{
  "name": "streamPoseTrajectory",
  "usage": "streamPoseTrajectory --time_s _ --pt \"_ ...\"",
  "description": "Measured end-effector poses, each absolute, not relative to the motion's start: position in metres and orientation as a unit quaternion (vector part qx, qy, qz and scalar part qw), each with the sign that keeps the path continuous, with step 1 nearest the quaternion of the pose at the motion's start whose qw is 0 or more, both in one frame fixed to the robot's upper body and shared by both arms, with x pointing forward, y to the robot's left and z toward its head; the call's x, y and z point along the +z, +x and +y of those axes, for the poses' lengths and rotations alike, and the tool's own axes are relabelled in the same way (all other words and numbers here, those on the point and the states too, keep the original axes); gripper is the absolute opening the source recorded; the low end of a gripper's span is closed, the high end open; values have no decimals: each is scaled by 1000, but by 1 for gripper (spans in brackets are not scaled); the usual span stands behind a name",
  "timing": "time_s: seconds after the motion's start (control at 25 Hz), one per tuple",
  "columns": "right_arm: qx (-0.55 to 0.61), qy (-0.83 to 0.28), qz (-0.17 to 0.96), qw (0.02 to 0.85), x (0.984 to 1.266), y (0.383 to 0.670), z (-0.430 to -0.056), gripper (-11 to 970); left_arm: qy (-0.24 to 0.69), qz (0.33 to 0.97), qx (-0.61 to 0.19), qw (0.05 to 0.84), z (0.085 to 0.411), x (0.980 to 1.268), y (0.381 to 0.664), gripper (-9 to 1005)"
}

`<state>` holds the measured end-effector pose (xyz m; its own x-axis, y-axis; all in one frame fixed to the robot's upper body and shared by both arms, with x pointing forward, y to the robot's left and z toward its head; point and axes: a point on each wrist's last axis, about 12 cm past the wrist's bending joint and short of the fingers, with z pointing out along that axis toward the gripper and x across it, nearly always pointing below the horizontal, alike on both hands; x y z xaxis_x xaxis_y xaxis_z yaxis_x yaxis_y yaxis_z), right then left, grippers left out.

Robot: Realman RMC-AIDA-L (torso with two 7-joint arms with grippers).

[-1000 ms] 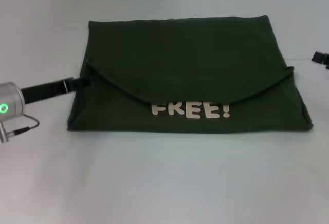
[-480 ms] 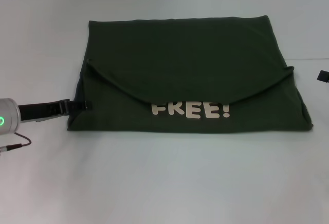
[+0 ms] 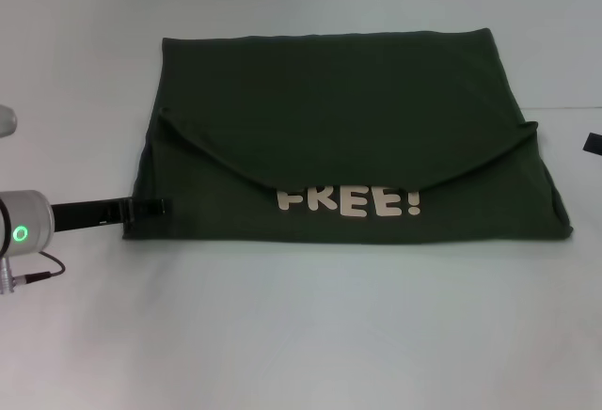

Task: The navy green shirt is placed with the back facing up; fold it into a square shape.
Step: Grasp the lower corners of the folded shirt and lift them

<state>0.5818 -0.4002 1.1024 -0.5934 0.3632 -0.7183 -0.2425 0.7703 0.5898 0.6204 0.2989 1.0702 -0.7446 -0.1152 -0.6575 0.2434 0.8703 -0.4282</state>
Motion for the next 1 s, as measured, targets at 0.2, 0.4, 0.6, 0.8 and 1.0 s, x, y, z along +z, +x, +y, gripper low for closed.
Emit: streamPoseTrajectory --time_s 0.2,0.4,0.6,0.8,1.0 --pt "340 39 826 447 1102 581 -400 741 50 901 -238 359 296 1067 622 722" --pt "341 40 826 446 1102 581 -400 741 62 901 -234 360 293 1064 621 723" --pt "342 40 827 445 1103 582 -399 740 75 903 -231 355 290 1063 620 722" --pt "341 38 828 443 1103 583 -399 740 88 905 -234 344 285 1062 619 725" --pt "341 38 829 442 1103 582 -399 739 87 905 -235 344 285 1062 619 718"
